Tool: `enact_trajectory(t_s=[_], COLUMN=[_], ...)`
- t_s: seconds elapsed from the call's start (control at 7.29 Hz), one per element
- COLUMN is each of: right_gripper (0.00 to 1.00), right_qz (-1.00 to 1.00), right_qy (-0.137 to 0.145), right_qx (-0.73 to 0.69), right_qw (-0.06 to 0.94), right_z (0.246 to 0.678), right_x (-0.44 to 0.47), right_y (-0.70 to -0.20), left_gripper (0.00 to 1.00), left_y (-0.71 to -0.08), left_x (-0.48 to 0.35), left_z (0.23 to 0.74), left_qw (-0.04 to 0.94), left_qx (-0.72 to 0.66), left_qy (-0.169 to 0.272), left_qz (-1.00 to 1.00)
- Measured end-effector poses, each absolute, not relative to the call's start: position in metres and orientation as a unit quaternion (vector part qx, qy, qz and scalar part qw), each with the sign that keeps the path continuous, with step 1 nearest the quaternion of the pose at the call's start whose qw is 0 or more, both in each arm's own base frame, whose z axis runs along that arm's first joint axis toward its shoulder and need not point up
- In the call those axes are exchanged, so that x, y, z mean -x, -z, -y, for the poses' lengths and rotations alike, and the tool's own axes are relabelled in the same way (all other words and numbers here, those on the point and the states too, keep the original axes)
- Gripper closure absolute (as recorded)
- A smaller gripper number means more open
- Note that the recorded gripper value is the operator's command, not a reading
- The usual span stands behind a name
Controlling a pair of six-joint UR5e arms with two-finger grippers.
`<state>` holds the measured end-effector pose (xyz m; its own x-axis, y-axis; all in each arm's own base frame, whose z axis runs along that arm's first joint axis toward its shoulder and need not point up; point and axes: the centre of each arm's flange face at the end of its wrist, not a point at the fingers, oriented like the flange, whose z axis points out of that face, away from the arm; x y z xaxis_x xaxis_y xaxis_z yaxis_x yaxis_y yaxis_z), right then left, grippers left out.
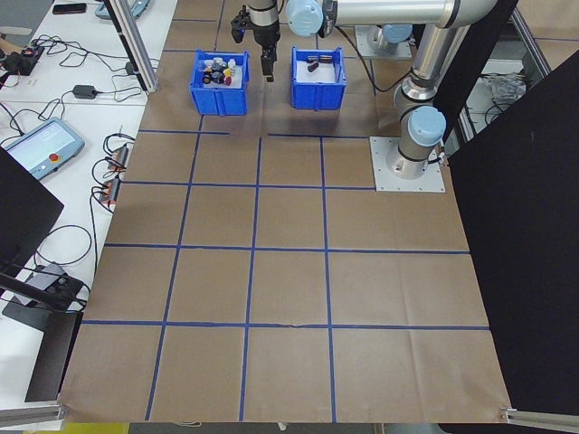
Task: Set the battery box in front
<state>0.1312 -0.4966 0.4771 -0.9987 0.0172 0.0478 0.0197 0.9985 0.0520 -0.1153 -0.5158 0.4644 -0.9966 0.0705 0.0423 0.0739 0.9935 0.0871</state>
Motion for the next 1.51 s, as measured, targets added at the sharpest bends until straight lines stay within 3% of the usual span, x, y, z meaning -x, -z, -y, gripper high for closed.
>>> enact_trajectory(t_s=[1.1, 1.51], right_gripper=[0.0, 0.0], right_qz=[0.999, 0.994], right_qy=[0.019, 0.019], right_qx=[-0.001, -0.109], right_qw=[0.025, 0.017], right_z=[0.5, 0.508], right_x=[-0.131, -0.132], right_y=[-0.484, -0.48], left_gripper=[0.0, 0.0], left_y=[-0.465, -0.464], left_x=[0.116, 0.128], left_z=[0.515, 0.511], left_qw=[0.019, 0.017], left_qx=[0.011, -0.06], left_qy=[0.042, 0.045], left_qz=[0.999, 0.997])
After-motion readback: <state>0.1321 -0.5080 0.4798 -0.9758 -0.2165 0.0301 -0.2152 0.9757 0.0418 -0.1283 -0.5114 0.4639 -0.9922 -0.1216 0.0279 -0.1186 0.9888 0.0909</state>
